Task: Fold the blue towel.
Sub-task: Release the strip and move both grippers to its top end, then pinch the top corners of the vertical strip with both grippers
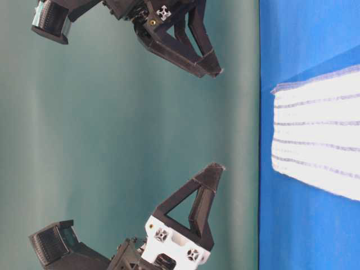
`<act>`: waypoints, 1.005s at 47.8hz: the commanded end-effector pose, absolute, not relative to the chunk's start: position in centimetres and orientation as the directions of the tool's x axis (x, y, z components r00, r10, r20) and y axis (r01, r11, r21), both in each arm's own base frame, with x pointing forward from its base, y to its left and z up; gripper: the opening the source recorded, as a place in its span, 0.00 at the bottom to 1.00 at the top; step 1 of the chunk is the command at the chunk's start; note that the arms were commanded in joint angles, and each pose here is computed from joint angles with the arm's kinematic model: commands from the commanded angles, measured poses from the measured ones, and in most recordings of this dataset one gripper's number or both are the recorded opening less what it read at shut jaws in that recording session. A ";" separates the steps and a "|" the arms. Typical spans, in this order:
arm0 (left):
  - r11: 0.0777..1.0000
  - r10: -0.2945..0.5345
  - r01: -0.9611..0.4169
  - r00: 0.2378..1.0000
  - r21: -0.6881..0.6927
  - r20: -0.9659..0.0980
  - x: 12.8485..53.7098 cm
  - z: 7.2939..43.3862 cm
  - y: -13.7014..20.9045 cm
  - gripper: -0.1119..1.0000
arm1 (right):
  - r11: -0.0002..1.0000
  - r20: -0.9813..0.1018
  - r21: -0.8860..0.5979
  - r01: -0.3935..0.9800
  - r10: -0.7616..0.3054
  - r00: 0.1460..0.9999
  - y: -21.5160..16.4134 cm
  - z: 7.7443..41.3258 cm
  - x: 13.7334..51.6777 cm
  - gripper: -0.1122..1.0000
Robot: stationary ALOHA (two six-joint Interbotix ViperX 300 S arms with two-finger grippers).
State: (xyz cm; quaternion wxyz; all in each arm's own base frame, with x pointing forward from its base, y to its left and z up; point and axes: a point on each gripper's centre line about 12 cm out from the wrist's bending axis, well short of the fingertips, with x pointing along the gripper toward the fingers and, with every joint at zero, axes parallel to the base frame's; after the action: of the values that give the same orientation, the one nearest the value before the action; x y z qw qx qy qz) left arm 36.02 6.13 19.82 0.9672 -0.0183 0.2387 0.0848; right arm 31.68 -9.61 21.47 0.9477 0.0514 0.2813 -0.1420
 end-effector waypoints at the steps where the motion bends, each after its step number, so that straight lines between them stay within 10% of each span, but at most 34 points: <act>1: 0.985 0.162 -0.175 0.889 0.010 -0.429 36.1 21.1 6.3 0.59 | 0.954 -0.517 0.017 0.298 -0.247 0.820 -9.8 22.4 32.1 0.89; 48: 0.878 0.461 -0.461 0.736 0.131 -0.496 37.9 10.3 22.8 0.59 | 0.822 -0.576 0.007 0.569 -0.462 0.674 -22.7 12.4 34.4 0.89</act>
State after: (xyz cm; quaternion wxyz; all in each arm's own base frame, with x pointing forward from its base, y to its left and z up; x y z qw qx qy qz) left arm 37.15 22.30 9.77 0.9281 -0.0039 0.2811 0.2441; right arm 33.81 -22.07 11.86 0.9057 0.0953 0.3060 -0.2775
